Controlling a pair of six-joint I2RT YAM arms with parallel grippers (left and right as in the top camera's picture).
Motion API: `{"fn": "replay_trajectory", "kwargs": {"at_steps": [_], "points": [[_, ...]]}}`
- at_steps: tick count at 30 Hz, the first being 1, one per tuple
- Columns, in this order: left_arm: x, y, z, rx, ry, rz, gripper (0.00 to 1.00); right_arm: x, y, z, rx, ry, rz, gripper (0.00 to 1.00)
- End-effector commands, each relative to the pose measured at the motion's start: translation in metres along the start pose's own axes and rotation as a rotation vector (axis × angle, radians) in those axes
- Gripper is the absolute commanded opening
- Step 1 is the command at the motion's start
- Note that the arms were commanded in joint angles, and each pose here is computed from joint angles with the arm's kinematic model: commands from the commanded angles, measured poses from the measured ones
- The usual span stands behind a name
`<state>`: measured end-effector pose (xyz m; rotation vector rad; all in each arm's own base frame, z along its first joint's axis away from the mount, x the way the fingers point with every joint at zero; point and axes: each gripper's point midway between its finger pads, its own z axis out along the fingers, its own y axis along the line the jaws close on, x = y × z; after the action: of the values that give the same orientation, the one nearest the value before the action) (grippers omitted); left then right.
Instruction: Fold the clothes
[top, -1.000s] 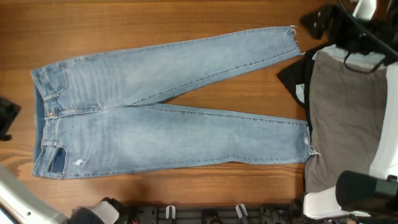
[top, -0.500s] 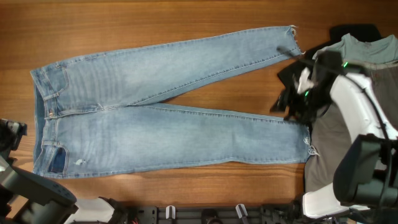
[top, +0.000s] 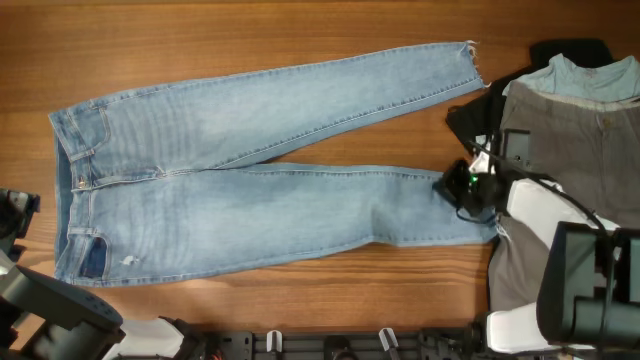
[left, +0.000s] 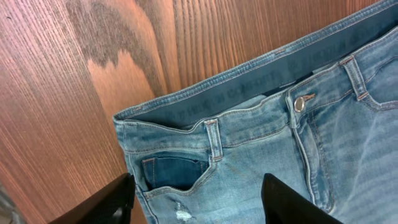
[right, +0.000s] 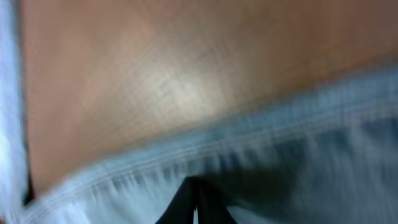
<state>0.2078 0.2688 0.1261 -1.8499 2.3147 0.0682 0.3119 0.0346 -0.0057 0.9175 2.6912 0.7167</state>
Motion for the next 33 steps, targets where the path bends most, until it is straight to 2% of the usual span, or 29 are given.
{"fn": "replay_trajectory", "kwargs": {"at_steps": [1,2,5,8,9,11,12,15,19,23,25,27,28,29,31,33], "points": [[-0.001,-0.002,0.003,0.01,0.009,-0.009,0.71,-0.024,-0.006,0.012,0.04,-0.084,0.013,0.04],[0.0,-0.001,0.003,0.01,0.009,-0.009,0.73,-0.03,0.005,0.008,0.005,-0.086,-0.025,0.06],[-0.001,-0.002,0.003,0.01,0.008,-0.009,0.77,-0.045,0.043,-0.022,-0.09,-0.079,-0.158,0.17],[-0.001,-0.002,0.003,0.01,0.008,-0.009,0.79,-0.036,0.056,-0.059,-0.065,-0.035,-0.223,0.24],[-0.001,-0.002,0.003,0.011,0.008,-0.009,0.8,-0.029,0.054,-0.069,-0.038,-0.018,-0.203,0.35],[-0.001,-0.002,0.003,0.01,0.009,-0.009,0.81,-0.012,0.042,-0.079,0.019,0.026,-0.165,0.45],[-0.001,-0.002,0.003,0.01,0.009,-0.009,0.82,0.003,0.021,-0.084,0.12,0.071,-0.098,0.48],[-0.001,-0.002,0.003,0.01,0.009,-0.009,0.83,0.043,-0.031,-0.088,0.342,0.193,0.031,0.37],[-0.001,-0.002,0.003,0.01,0.009,-0.009,0.83,0.073,-0.062,-0.068,0.389,0.235,0.141,0.41],[-0.001,-0.002,0.003,0.01,0.009,-0.009,0.84,0.071,-0.076,-0.047,0.375,0.164,0.175,0.41],[0.0,-0.002,0.003,0.01,0.011,-0.009,0.85,0.069,-0.082,-0.041,0.379,0.135,0.174,0.47],[0.002,-0.002,0.003,0.014,0.02,-0.009,0.85,0.068,-0.09,-0.038,0.398,0.102,0.197,0.47],[0.002,-0.002,0.003,0.013,0.021,-0.009,0.85,0.065,-0.09,-0.037,0.397,0.084,0.193,0.44],[0.003,-0.002,0.003,0.016,0.024,-0.009,0.85,0.06,-0.089,-0.035,0.387,0.067,0.185,0.28],[0.004,-0.003,0.003,0.02,0.031,-0.009,0.85,0.053,-0.078,-0.031,0.326,0.064,0.098,0.07],[0.005,-0.001,0.003,0.014,0.036,-0.009,0.85,0.046,-0.07,-0.037,0.318,0.071,0.027,0.04]]}}
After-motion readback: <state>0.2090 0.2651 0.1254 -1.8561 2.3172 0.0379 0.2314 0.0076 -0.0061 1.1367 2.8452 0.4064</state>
